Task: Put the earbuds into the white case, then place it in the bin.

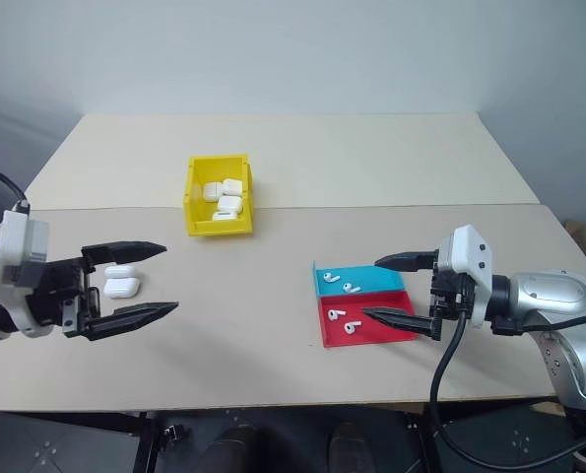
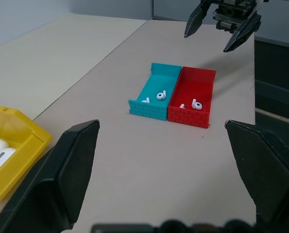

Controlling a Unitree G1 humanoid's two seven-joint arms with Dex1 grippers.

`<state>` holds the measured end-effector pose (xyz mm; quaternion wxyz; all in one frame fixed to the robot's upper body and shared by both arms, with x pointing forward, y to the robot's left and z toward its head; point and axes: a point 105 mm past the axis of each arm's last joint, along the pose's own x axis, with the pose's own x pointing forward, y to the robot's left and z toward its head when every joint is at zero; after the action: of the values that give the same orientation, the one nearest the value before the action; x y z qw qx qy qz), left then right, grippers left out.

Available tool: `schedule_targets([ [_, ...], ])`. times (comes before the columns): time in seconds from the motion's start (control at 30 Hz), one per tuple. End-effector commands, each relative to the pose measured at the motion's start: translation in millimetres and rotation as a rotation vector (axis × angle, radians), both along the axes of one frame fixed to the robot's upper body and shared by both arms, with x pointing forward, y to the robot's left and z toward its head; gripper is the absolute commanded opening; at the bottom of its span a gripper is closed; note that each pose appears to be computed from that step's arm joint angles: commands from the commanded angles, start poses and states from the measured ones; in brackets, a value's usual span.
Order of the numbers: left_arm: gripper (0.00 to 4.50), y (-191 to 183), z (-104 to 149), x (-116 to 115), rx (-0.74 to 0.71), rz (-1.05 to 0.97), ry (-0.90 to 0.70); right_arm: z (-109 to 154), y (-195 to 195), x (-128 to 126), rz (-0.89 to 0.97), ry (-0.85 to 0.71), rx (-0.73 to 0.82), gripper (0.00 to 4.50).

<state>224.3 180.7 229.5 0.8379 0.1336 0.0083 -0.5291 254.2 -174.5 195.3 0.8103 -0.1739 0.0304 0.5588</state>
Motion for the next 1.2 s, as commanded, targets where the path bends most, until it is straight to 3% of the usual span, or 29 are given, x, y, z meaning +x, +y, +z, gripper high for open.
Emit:
schedule_targets([
  [0.03,4.5,-0.8,5.7,4.3,-0.005,0.028,-0.012,12.7,0.3,-1.4,0.008,-0.045,0.01,4.48],
  [0.3,4.5,1.1,8.2,5.8,0.009,0.118,0.071,14.0,0.9,4.5,-0.012,-0.058,0.005,4.48],
  [0.53,4.5,10.5,21.0,14.0,0.211,0.325,0.175,26.8,-0.3,10.2,-0.058,-0.075,0.021,4.48],
  [0.7,4.5,20.6,21.9,37.3,0.254,0.529,0.331,27.1,-0.4,6.5,-0.066,-0.049,0.047,4.48],
  [0.8,4.5,43.6,5.2,65.8,0.325,0.743,0.536,24.1,1.3,6.6,-0.066,-0.045,0.046,4.48],
  [0.93,4.5,75.3,-12.8,108.8,0.309,1.106,0.617,22.4,3.3,9.2,-0.088,-0.068,0.045,4.48],
  [1.2,4.5,88.6,-11.7,125.9,0.244,1.312,0.811,18.6,2.5,9.0,-0.135,-0.075,0.054,4.48],
])
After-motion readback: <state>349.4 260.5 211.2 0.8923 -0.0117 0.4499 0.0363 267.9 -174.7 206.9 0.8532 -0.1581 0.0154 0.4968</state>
